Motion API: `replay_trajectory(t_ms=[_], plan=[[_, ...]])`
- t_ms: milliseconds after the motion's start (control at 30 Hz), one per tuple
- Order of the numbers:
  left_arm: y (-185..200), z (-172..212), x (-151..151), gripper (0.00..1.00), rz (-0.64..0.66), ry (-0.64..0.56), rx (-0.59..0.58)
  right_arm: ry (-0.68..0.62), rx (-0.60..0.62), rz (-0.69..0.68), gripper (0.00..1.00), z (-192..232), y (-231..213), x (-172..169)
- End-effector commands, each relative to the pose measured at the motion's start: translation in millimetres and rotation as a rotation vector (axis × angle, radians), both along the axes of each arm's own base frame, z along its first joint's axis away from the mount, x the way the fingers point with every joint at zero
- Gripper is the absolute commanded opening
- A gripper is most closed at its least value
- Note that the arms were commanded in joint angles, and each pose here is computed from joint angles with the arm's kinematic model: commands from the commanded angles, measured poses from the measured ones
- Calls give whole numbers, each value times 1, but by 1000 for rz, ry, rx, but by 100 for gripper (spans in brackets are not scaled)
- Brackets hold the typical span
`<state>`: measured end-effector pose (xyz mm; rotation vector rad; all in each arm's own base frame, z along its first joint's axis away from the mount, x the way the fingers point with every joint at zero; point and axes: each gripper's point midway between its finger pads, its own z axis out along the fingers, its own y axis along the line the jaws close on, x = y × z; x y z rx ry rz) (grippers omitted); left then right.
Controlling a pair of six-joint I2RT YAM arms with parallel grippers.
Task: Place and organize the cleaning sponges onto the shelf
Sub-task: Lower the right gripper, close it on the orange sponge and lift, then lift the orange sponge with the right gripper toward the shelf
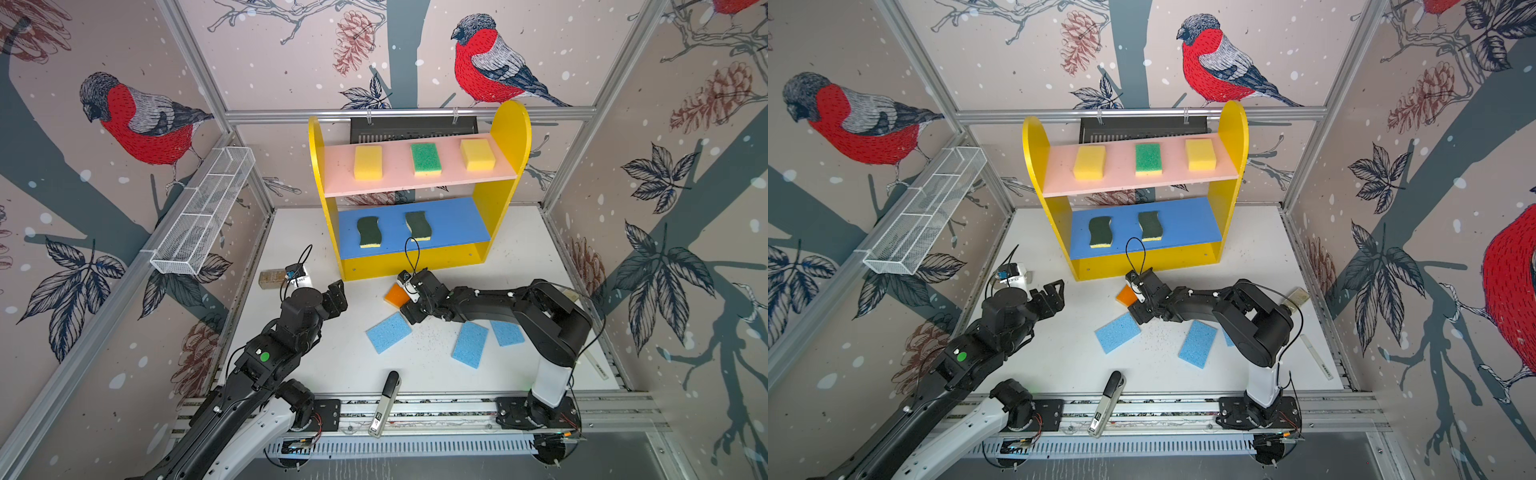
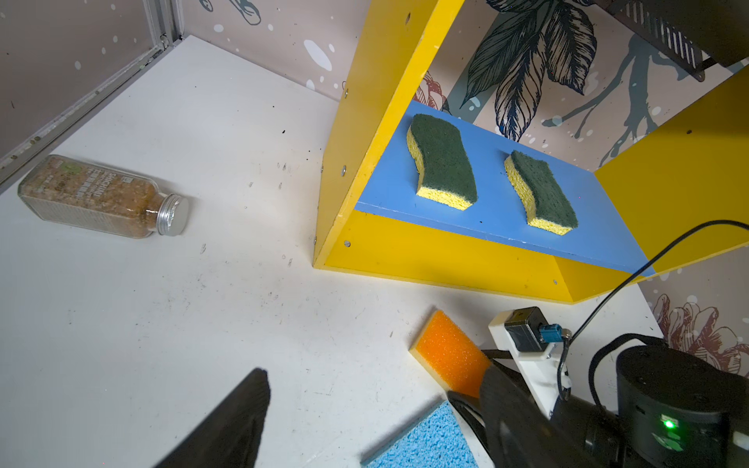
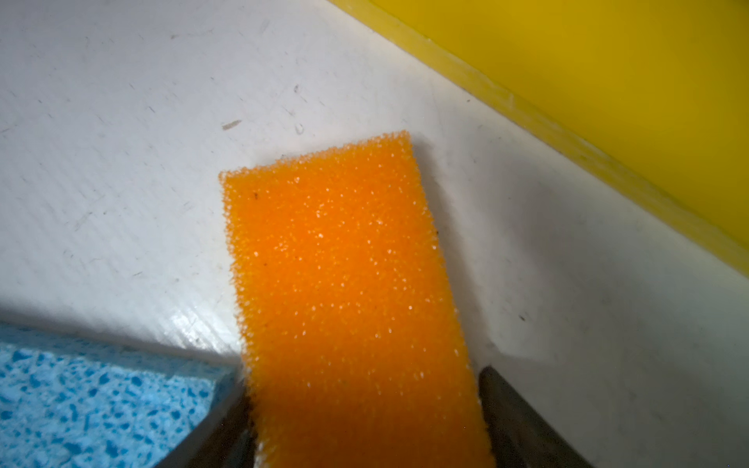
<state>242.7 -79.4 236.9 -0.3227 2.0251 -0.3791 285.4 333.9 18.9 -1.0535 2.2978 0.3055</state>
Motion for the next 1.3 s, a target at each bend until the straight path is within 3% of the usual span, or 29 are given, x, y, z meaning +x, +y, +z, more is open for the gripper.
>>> replay_trajectory(t_ms=[0, 200, 433, 767, 1267], plan=[[2, 3, 2, 82, 19, -15, -9, 23, -49, -84, 75, -10, -20, 3], [0, 5, 3, 82, 12, -16, -12, 44, -43, -211, 69, -9, -37, 8], [-5, 2, 6, 82, -3, -9, -19, 88, -39, -406, 71, -15, -64, 4], [-6, 6, 4, 82, -8, -8, -33, 211, 29, -561, 77, -16, -70, -4], [-7, 4, 2, 82, -12, 1, -50, 273, 4, -532, 85, -15, -58, -26]])
